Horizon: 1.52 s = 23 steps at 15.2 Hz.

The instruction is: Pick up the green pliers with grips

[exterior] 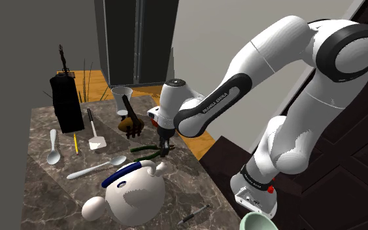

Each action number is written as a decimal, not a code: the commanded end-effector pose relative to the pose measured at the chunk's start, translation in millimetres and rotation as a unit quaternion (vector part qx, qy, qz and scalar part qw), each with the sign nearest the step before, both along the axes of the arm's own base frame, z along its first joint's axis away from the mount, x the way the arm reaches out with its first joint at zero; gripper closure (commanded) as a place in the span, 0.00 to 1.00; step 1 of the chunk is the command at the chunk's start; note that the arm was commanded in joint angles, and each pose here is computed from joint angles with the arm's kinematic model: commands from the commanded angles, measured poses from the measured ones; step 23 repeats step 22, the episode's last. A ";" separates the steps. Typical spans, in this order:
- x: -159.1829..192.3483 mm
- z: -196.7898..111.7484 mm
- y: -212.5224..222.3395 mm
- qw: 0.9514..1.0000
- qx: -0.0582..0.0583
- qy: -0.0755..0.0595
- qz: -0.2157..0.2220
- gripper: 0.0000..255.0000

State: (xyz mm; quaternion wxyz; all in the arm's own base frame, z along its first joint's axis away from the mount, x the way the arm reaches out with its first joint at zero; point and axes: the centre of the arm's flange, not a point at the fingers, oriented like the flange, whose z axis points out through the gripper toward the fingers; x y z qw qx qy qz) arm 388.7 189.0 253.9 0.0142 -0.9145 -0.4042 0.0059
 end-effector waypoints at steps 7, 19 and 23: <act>-0.3 10.2 0.3 1.000 0.000 0.000 0.000 1.00; -0.3 73.5 0.3 1.000 0.000 0.000 0.000 1.00; -0.3 79.6 0.3 1.000 0.000 0.000 0.000 1.00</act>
